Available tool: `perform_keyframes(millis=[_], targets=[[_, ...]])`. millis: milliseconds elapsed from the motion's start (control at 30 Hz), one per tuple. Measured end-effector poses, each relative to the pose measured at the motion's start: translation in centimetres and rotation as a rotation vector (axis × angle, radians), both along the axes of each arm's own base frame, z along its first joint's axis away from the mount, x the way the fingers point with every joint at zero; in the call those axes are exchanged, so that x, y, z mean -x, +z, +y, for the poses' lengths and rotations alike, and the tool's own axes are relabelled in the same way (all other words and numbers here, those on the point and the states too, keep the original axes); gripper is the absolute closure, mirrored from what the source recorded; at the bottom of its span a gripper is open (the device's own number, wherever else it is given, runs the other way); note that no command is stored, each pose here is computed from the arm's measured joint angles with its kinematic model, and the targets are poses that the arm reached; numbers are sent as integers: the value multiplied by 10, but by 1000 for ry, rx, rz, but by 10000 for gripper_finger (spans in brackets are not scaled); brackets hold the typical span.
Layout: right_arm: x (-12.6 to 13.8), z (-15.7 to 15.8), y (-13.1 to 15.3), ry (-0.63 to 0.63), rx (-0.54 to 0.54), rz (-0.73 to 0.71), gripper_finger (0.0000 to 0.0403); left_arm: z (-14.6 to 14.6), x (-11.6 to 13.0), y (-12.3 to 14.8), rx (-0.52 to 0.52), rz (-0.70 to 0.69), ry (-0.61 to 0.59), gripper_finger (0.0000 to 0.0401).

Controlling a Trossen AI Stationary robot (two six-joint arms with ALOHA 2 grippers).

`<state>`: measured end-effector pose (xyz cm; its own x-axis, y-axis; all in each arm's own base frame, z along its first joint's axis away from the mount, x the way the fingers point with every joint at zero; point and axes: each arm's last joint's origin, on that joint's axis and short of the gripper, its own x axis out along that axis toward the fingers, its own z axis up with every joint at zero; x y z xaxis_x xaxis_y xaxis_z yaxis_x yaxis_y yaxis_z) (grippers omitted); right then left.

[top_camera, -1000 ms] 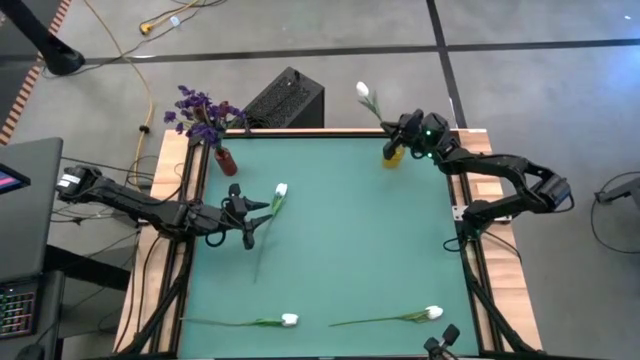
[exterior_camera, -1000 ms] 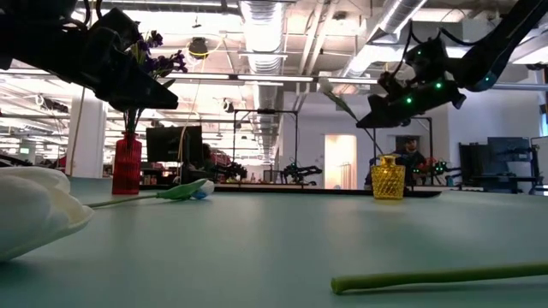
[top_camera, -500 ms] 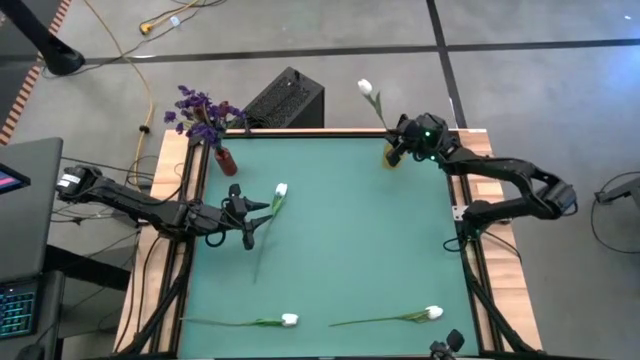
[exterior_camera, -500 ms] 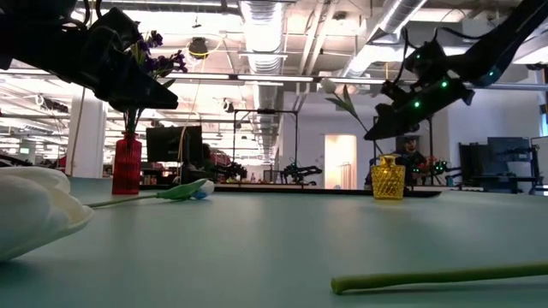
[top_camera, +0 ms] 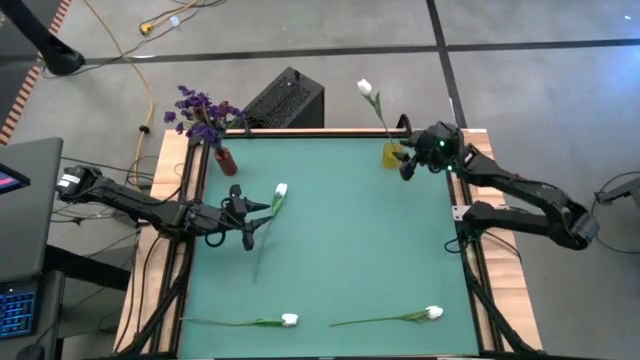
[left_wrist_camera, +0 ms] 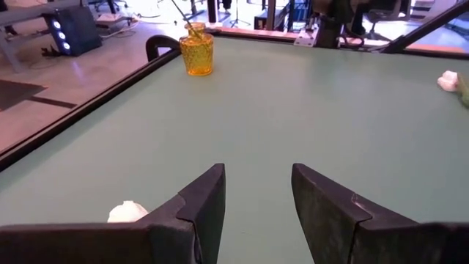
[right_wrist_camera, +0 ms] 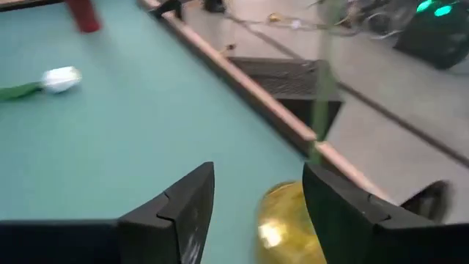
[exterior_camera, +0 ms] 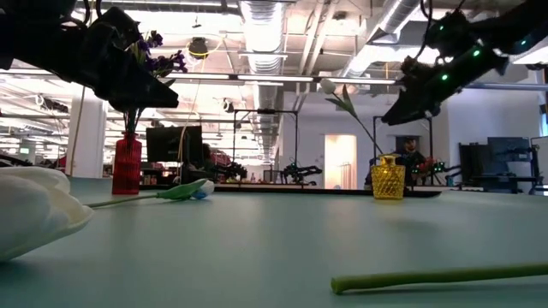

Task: Sort flowers into vase by color
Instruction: Put the right white tulip into the yellow vase

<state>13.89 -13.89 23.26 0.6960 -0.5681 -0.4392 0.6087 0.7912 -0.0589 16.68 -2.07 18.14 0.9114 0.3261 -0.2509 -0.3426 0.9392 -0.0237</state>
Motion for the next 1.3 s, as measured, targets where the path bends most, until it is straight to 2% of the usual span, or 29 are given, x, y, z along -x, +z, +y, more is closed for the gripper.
perform_keyframes(millis=[133,400,600,767,1033,1200,1300], targets=[[-5,26,4,82,-71,-26,170,-1,-1,5,5,-48,-12,254],[-34,80,9,339,-209,-123,178,-5,-4,17,-21,-158,-156,254],[-49,127,-1,532,-357,-72,178,-11,-12,19,0,-223,-254,254],[-53,168,-10,618,-443,-6,178,-18,-33,9,-13,-216,-268,254],[-52,233,-37,730,-536,162,179,-28,-79,18,-144,-158,-289,254],[-58,261,-33,764,-593,208,179,-33,-100,19,-222,-118,-312,254],[-62,278,-30,790,-607,264,179,-34,-109,16,-229,-67,-314,254]])
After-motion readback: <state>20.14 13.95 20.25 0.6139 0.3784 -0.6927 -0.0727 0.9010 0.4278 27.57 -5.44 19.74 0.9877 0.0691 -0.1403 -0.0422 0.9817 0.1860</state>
